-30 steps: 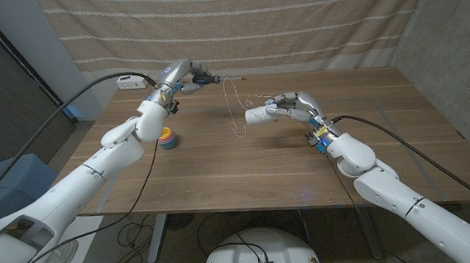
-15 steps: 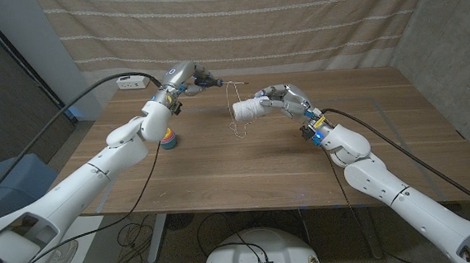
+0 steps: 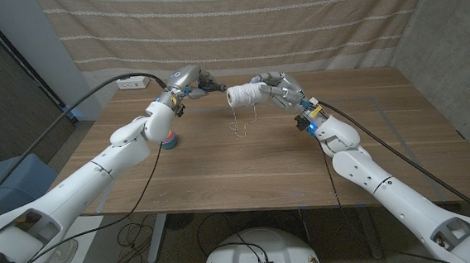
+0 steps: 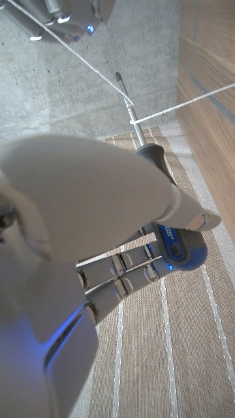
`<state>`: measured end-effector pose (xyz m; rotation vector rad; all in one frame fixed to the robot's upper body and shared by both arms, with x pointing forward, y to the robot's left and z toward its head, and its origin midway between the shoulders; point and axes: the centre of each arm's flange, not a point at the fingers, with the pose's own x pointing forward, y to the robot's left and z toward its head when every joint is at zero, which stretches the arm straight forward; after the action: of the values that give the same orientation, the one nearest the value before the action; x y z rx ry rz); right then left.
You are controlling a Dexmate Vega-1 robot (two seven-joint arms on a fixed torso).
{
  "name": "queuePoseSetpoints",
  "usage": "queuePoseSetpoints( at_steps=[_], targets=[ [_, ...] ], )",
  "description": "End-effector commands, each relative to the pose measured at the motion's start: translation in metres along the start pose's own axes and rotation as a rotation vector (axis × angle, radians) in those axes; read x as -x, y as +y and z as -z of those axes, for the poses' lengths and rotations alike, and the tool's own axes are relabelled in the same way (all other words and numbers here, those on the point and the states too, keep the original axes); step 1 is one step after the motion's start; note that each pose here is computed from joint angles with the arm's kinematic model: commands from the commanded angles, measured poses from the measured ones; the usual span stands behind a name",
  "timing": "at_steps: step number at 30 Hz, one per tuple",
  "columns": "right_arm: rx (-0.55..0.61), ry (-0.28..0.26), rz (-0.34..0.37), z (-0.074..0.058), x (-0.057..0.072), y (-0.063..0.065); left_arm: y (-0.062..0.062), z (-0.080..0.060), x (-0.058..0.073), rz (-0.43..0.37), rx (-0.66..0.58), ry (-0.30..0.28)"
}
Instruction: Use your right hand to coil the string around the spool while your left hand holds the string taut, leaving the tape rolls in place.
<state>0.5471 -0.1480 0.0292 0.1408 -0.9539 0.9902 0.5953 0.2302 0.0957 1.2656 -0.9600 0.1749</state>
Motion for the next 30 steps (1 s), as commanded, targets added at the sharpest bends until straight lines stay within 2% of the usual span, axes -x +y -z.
queuePoseSetpoints(
  at_steps=[1,3,5,9,15,22,30],
  targets=[
    [0.019,-0.1,0.118,-0.009,-0.023,-0.007,-0.005,-0.002,-0.001,0.053,0.0,-0.033],
    [0.022,-0.11,0.179,-0.008,-0.026,-0.014,-0.005,-0.002,0.0,0.066,0.002,-0.043],
    [0.035,-0.11,0.197,-0.009,-0.027,-0.016,-0.005,-0.002,0.0,0.069,0.003,-0.046],
    [0.08,-0.115,0.282,-0.011,-0.034,-0.027,-0.004,-0.002,0.0,0.087,0.017,-0.07],
    [0.097,-0.116,0.426,-0.007,-0.037,-0.045,-0.003,-0.005,0.0,0.11,0.022,-0.093],
    [0.15,-0.096,0.552,0.001,-0.033,-0.066,-0.003,-0.005,0.001,0.118,0.028,-0.099],
    [0.183,-0.057,0.677,0.016,-0.022,-0.083,0.0,-0.005,0.0,0.1,0.074,-0.118]
  ],
)
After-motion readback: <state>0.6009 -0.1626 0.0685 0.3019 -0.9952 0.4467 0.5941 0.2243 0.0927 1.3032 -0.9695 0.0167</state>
